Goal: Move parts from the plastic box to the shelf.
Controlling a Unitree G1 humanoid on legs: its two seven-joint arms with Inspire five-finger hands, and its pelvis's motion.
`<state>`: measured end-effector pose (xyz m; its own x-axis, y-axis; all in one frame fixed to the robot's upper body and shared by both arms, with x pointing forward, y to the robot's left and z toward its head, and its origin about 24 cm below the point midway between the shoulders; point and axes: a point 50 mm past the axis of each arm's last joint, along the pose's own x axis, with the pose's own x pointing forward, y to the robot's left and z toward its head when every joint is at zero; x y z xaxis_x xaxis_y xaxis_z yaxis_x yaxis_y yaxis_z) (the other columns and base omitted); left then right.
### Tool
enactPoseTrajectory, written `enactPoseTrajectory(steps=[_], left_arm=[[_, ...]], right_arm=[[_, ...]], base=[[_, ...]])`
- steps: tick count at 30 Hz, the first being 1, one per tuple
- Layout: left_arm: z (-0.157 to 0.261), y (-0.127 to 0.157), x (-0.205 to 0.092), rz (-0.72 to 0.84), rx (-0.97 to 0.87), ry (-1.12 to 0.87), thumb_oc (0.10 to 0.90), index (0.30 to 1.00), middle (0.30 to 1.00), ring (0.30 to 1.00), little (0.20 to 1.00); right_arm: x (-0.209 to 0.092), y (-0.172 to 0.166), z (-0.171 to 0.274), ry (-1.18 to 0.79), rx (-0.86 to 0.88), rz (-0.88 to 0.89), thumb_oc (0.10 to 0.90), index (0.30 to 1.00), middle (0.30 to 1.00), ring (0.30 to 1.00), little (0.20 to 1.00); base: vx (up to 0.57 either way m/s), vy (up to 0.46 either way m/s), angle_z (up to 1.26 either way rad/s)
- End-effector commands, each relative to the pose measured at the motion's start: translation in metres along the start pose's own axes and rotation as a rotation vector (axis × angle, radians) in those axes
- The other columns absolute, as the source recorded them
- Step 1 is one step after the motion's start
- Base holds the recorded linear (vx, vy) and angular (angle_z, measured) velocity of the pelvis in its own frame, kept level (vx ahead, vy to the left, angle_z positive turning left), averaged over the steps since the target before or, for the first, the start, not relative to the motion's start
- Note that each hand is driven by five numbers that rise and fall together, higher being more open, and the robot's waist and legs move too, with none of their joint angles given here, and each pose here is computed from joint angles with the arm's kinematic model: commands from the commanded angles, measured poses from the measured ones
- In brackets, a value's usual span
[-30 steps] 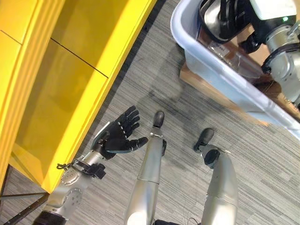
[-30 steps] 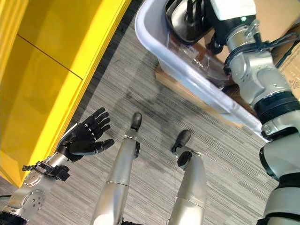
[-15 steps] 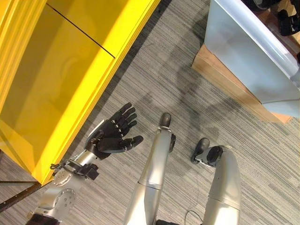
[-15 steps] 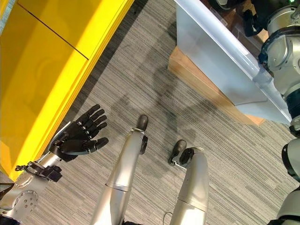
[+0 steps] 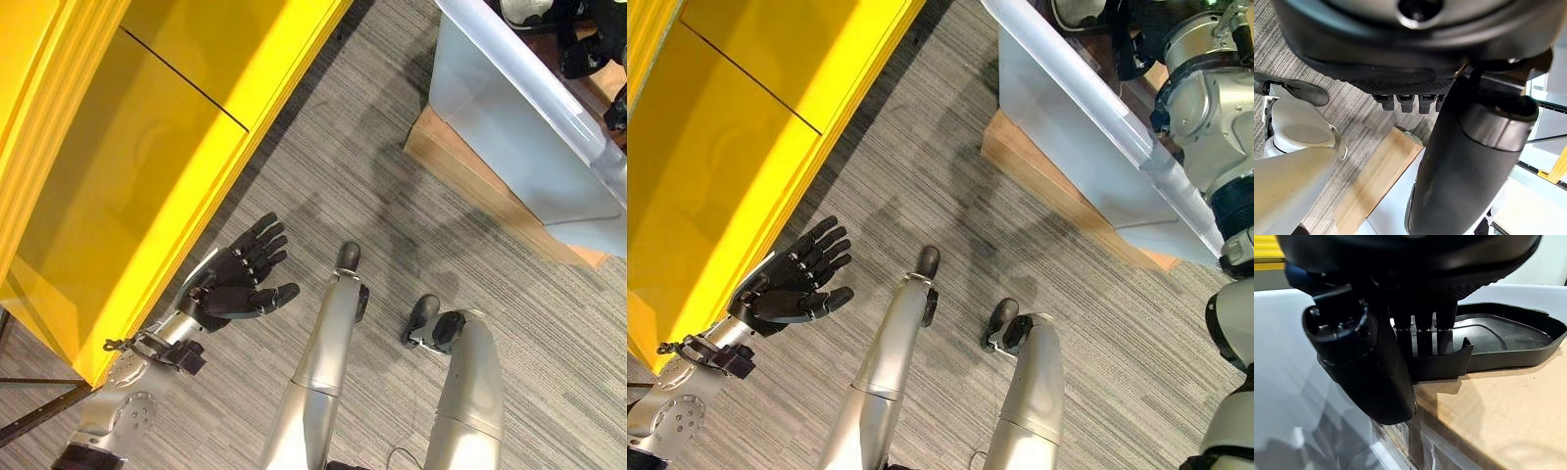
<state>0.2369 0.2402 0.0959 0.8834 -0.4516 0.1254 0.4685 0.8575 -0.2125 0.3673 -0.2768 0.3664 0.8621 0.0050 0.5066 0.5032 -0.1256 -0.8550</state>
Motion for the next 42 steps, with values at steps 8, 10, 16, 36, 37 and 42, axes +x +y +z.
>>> enactPoseTrajectory(steps=[8,10,16,36,37,42], left_arm=[[0.034,-0.007,0.008,-0.099,0.065,-0.146,0.900,1.000,1.000,1.000,1.000],[0.035,-0.008,0.009,-0.101,0.065,-0.150,0.900,1.000,1.000,1.000,1.000],[0.036,-0.009,0.010,-0.107,0.078,-0.152,0.900,1.000,1.000,1.000,1.000],[0.035,-0.013,0.006,-0.109,0.149,-0.153,0.900,1.000,1.000,1.000,1.000],[0.034,-0.013,0.006,-0.106,0.154,-0.153,0.900,1.000,1.000,1.000,1.000],[0.032,-0.013,0.005,-0.105,0.168,-0.152,0.900,1.000,1.000,1.000,1.000]], right_arm=[[-0.016,0.062,0.001,-0.012,-0.069,0.235,0.400,0.300,0.300,0.300,0.300],[-0.017,0.064,0.001,-0.014,-0.070,0.233,0.400,0.300,0.300,0.300,0.300],[-0.021,0.072,0.008,-0.048,-0.001,0.207,0.400,0.300,0.300,0.300,0.300],[-0.051,0.088,0.088,-0.393,0.243,0.221,0.400,0.300,0.300,0.300,0.300],[-0.054,0.088,0.090,-0.406,0.254,0.222,0.400,0.300,0.300,0.300,0.300],[-0.066,0.087,0.097,-0.446,0.276,0.230,0.400,0.300,0.300,0.300,0.300]], base=[[0.00,0.000,0.00],[0.00,0.000,0.00],[-0.04,-0.032,0.00],[-0.05,-0.012,-0.05],[-0.03,0.035,-0.10],[-0.01,0.040,-0.12]])
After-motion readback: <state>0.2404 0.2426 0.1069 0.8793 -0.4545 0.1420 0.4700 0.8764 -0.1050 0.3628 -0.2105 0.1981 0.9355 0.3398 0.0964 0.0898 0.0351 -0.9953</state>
